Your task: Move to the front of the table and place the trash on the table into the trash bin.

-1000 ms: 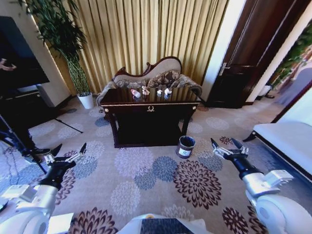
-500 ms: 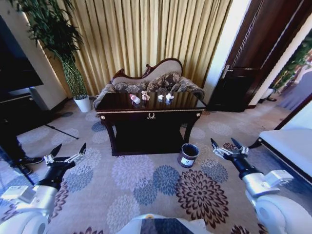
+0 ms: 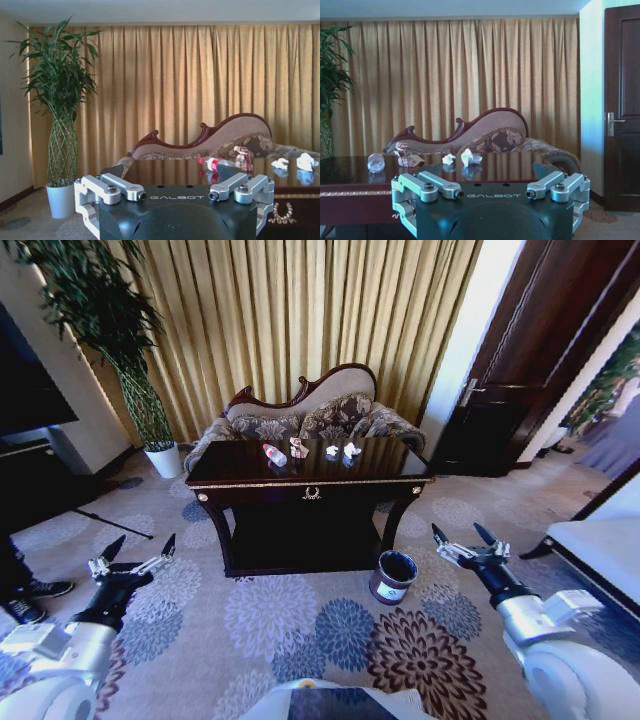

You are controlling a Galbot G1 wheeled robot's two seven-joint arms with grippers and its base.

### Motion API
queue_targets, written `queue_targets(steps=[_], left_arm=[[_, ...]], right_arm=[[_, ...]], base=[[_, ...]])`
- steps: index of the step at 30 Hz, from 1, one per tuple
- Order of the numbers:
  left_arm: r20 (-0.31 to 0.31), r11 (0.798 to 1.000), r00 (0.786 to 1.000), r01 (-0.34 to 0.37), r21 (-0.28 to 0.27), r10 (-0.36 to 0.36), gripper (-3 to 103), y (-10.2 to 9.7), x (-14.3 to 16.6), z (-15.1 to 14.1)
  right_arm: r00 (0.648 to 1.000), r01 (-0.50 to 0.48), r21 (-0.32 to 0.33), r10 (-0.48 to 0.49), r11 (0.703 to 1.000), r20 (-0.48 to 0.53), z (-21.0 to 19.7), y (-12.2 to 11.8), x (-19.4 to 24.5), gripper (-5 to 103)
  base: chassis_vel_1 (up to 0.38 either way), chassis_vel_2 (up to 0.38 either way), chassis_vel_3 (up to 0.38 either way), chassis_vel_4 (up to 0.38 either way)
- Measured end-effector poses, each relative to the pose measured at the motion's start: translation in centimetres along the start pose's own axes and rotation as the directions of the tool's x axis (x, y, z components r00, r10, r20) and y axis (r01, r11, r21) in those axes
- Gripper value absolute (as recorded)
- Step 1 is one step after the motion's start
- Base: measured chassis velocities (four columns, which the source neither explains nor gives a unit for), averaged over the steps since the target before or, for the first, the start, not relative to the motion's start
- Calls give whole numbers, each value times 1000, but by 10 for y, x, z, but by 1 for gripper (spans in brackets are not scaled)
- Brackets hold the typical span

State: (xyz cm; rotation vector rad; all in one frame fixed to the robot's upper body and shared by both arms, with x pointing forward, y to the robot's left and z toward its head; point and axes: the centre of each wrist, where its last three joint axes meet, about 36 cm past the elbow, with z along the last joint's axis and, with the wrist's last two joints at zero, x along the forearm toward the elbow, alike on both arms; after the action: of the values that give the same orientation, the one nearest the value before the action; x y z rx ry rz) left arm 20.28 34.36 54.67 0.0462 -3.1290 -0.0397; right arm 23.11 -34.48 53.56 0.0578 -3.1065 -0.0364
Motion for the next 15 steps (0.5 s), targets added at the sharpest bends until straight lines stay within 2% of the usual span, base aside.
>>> queue_targets(steps=[15], left_arm=[[3, 1000, 1000, 3, -1, -3, 100, 2, 1, -1]], right_arm=[[1000, 2, 1, -2, 1000, -1, 0, 2, 1, 100]], base=[[-225, 223, 225, -237]])
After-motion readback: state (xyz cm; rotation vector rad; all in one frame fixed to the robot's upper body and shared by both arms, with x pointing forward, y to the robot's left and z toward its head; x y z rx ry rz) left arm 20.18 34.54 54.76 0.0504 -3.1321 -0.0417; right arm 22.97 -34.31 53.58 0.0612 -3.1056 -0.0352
